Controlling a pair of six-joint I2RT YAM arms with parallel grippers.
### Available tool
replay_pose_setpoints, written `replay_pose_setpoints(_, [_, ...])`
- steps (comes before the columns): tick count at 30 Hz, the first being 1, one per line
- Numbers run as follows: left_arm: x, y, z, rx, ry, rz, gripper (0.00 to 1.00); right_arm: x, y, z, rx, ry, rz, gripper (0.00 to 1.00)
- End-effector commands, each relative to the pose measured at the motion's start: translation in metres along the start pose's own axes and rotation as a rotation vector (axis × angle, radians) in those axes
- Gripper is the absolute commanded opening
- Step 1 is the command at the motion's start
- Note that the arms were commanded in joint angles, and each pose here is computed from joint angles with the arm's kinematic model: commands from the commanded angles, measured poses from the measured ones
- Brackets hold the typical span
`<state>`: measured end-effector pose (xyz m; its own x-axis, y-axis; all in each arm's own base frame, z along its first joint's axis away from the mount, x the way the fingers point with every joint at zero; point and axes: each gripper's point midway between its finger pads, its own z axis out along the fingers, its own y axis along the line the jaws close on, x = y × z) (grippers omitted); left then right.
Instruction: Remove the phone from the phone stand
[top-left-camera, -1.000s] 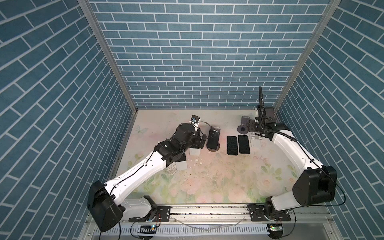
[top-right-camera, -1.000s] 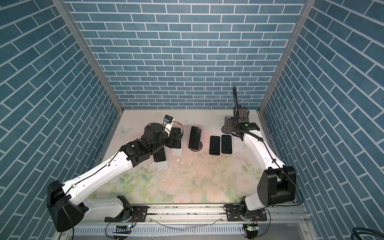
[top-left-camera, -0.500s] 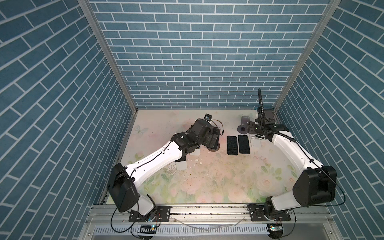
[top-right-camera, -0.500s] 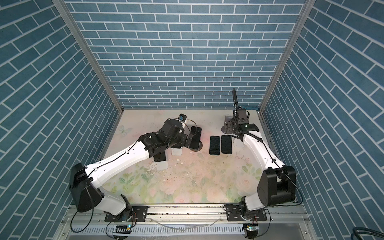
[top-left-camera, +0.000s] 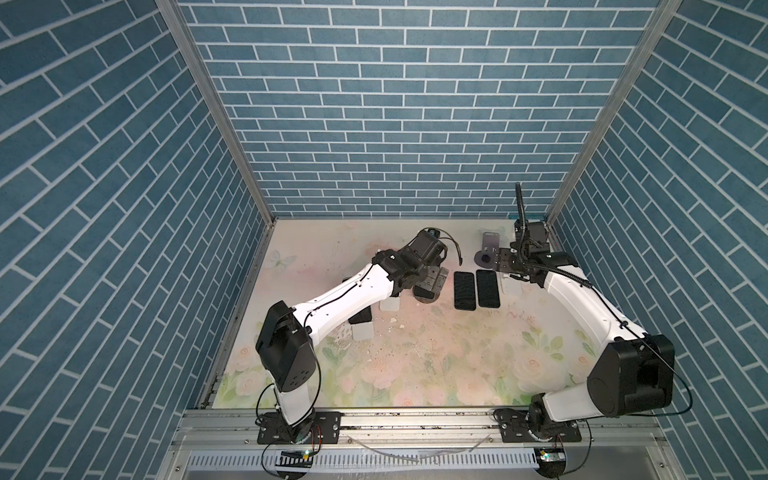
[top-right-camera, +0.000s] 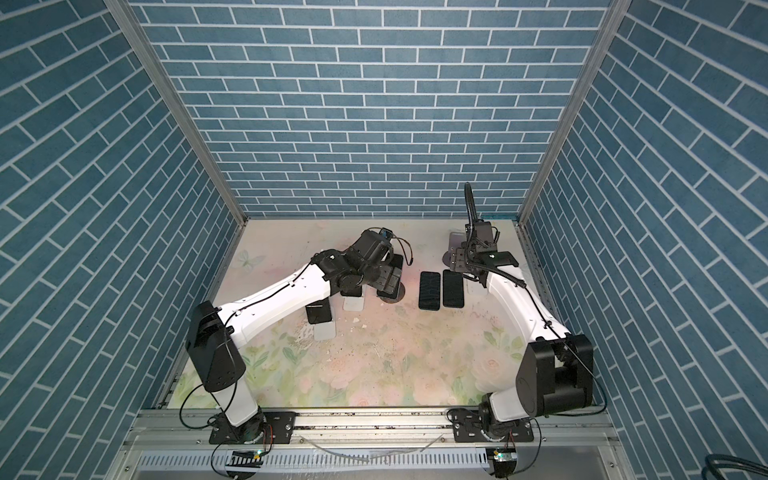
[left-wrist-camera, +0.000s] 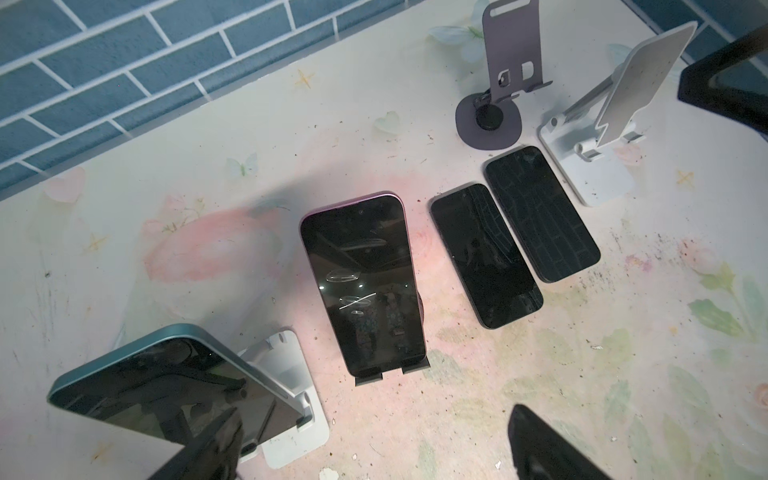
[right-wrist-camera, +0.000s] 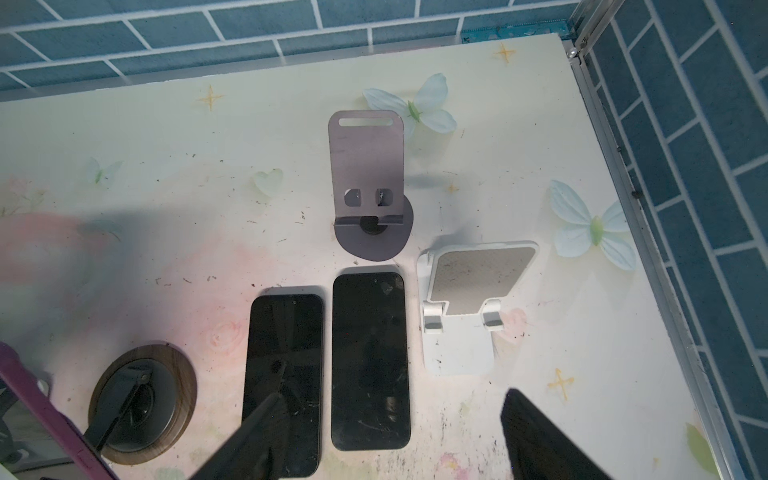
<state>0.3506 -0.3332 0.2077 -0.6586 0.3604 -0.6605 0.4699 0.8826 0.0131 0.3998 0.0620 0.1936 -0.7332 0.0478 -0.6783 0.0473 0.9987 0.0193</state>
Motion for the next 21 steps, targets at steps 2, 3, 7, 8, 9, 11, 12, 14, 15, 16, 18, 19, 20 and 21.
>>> replay_pose_setpoints(2, [0.009, -0.005, 0.012, -0.014, 0.07, 0.013, 1.0, 0.007, -0.006, -0.007, 0.023, 0.001, 0.007, 0.82])
replay_pose_setpoints(3, [0.01, -0.005, 0.016, -0.019, 0.079, 0.014, 1.0, 0.008, -0.006, -0.007, 0.023, 0.001, 0.006, 0.82])
replay_pose_setpoints(7, [0.012, -0.003, 0.031, -0.056, 0.106, 0.027, 1.0, 0.009, -0.008, -0.007, 0.031, 0.002, -0.006, 0.82])
replay_pose_setpoints(8, [0.012, -0.003, 0.034, -0.061, 0.11, 0.03, 1.0, 0.009, -0.009, -0.007, 0.033, 0.0, -0.007, 0.82])
replay_pose_setpoints(9, [0.011, -0.003, 0.038, -0.067, 0.113, 0.032, 1.0, 0.01, -0.009, -0.008, 0.035, 0.0, -0.008, 0.82])
replay_pose_setpoints(11, [0.01, -0.004, 0.044, -0.073, 0.121, 0.038, 1.0, 0.011, -0.01, -0.008, 0.039, -0.001, -0.01, 0.82])
replay_pose_setpoints(12, [0.01, -0.005, 0.047, -0.072, 0.127, 0.041, 1.0, 0.012, -0.011, -0.007, 0.042, 0.0, -0.013, 0.82])
replay_pose_setpoints(14, [0.011, -0.007, 0.054, -0.077, 0.14, 0.043, 1.0, 0.013, -0.012, -0.007, 0.046, -0.003, -0.016, 0.82])
replay_pose_setpoints(15, [0.011, -0.007, 0.057, -0.078, 0.146, 0.042, 1.0, 0.013, -0.012, -0.006, 0.05, -0.002, -0.018, 0.82])
replay_pose_setpoints(16, [0.011, -0.008, 0.059, -0.079, 0.151, 0.042, 1.0, 0.014, -0.013, -0.006, 0.053, 0.001, -0.02, 0.82])
replay_pose_setpoints(18, [0.012, -0.007, 0.064, -0.086, 0.161, 0.041, 1.0, 0.015, -0.013, -0.005, 0.053, 0.003, -0.025, 0.82])
replay_pose_setpoints(19, [0.012, -0.007, 0.066, -0.089, 0.163, 0.041, 1.0, 0.015, -0.013, -0.005, 0.055, 0.002, -0.027, 0.82])
replay_pose_setpoints(20, [0.013, -0.007, 0.068, -0.09, 0.167, 0.04, 1.0, 0.017, -0.013, -0.004, 0.056, 0.006, -0.03, 0.82])
replay_pose_setpoints(21, [0.013, -0.005, 0.07, -0.093, 0.17, 0.036, 1.0, 0.017, -0.014, -0.003, 0.059, 0.007, -0.032, 0.82])
